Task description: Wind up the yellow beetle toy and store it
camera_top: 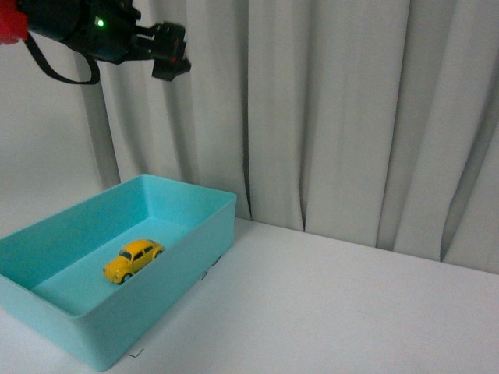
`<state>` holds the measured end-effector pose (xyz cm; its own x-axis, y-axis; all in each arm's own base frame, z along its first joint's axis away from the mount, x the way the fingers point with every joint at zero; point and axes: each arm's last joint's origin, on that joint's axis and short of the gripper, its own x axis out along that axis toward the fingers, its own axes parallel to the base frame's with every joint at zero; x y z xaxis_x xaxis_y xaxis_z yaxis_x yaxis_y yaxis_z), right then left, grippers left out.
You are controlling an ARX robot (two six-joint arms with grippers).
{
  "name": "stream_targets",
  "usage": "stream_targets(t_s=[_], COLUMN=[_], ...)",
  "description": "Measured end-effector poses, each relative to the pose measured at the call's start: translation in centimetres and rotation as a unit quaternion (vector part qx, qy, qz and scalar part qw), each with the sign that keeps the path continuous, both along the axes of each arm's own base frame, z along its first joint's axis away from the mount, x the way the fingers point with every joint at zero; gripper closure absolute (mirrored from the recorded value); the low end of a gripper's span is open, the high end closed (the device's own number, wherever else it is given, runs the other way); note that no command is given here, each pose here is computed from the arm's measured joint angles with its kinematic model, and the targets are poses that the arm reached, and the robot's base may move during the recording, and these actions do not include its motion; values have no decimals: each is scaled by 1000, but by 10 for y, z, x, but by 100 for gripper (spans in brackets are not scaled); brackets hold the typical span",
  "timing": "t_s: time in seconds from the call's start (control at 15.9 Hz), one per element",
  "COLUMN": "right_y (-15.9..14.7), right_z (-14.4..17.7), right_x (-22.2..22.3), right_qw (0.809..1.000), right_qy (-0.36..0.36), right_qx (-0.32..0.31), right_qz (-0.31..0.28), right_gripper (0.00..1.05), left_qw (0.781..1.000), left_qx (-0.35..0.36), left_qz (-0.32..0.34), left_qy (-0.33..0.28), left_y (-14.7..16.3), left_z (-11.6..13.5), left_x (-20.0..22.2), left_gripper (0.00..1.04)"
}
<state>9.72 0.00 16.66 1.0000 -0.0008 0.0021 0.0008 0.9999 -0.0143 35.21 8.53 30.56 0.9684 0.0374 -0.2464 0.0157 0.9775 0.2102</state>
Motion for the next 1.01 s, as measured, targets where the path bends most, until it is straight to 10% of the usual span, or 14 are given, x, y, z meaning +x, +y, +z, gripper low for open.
stream_targets(t_s=[0.38, 1.01], right_y=[0, 0], right_z=[0, 0], right_x=[0, 0], right_qw=[1000, 1000], right_qy=[-1, -1], right_qx=[0, 0], right_qz=[0, 0], right_gripper=[7, 7], left_qw=[985, 987], left_qx=[-100, -104], left_qz=[-9, -5], left_qy=[-141, -125], left_y=[-72, -85], left_z=[-32, -111], left_x=[-201, -230], left_gripper=[103, 103])
